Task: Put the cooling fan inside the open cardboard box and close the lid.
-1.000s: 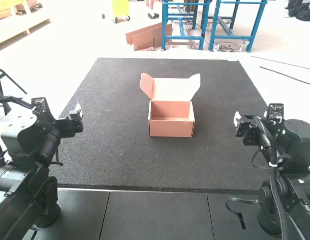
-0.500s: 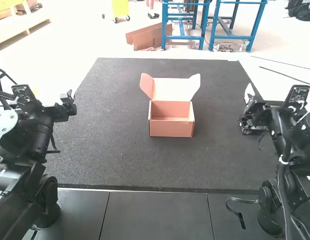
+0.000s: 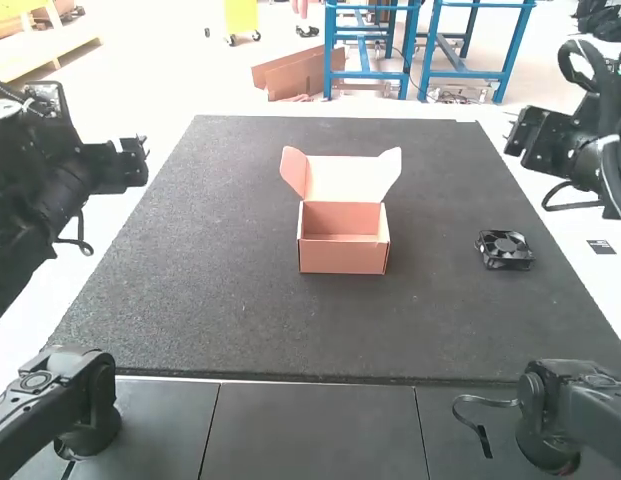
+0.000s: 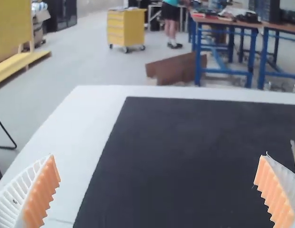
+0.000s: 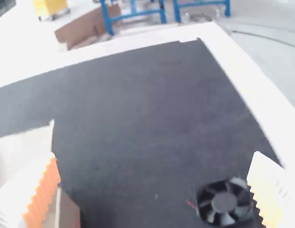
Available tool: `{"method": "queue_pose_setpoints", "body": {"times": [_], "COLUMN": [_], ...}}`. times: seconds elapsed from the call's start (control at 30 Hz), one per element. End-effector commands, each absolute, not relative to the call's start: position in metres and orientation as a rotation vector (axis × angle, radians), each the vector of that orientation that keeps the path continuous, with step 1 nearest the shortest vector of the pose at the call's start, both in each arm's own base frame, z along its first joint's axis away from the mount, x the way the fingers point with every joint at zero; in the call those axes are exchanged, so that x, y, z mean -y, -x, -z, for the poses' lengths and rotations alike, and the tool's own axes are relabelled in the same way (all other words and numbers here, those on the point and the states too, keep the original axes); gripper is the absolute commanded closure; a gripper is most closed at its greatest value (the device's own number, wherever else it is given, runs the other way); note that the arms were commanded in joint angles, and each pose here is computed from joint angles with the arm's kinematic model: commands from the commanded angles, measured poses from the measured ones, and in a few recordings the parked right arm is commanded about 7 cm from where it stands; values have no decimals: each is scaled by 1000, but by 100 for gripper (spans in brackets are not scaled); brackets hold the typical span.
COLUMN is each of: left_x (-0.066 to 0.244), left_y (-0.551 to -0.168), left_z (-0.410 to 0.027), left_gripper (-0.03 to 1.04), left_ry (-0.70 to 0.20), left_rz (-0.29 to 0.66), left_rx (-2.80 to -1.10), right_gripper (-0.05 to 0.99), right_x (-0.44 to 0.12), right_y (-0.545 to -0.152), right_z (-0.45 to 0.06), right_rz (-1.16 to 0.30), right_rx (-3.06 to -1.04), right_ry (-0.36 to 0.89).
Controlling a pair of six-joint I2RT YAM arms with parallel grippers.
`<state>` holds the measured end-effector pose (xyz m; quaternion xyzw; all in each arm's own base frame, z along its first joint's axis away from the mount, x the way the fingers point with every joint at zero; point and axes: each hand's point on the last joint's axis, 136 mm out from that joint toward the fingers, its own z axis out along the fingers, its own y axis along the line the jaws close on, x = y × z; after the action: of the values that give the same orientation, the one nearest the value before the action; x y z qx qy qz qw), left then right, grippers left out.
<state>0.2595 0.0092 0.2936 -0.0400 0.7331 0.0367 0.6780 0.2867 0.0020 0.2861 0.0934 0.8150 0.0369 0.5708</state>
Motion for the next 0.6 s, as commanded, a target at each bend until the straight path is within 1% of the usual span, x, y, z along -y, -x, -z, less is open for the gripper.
{"method": "queue_pose_setpoints", "body": {"times": [0.0, 0.03, 0.1, 0.13, 0.17, 0.2, 0.23, 0.3, 0.33, 0.37, 0.4, 0.43, 0.47, 0.5, 0.57], "left_x": [-7, -7, -4, -3, 1, 5, 6, 7, 7, 6, 5, 3, 3, 4, 4], "left_y": [-265, -267, -269, -270, -272, -272, -274, -278, -280, -282, -284, -285, -287, -288, -292], "left_z": [-304, -303, -301, -300, -298, -294, -291, -282, -276, -269, -263, -260, -258, -259, -260], "left_gripper": [4, 4, 4, 4, 4, 4, 4, 4, 4, 4, 4, 4, 4, 4, 4], "left_ry": [105, 109, 94, 84, 65, 49, 40, -10, -18, -20, -20, -23, -32, -35, -35], "left_rz": [-60, -60, -57, -53, -39, -27, -29, -65, -71, -78, -90, -112, -118, -120, -122], "left_rx": [-1696, -1722, -1782, -1815, -1845, -1881, -1909, -1964, -1993, -2020, -2046, -2056, -2065, -2065, -2057], "right_gripper": [2, 3, 3, 3, 3, 3, 3, 3, 4, 4, 4, 4, 7, 8, 7], "right_x": [11, 14, 22, 28, 36, 49, 59, 75, 82, 84, 80, 73, 74, 82, 100], "right_y": [-300, -302, -304, -302, -300, -300, -300, -303, -306, -309, -314, -319, -319, -318, -322], "right_z": [-270, -260, -238, -229, -220, -214, -210, -207, -209, -207, -206, -208, -208, -207, -206], "right_rz": [-69, -37, 77, 117, 153, 222, 278, 336, 350, 323, 236, 149, 157, 198, 235], "right_rx": [-2039, -2101, -2221, -2280, -2326, -2344, -2361, -2379, -2369, -2370, -2367, -2365, -2369, -2382, -2376], "right_ry": [-372, -364, -285, -266, -288, -317, -313, -292, -284, -284, -279, -230, -128, -84, -113]}}
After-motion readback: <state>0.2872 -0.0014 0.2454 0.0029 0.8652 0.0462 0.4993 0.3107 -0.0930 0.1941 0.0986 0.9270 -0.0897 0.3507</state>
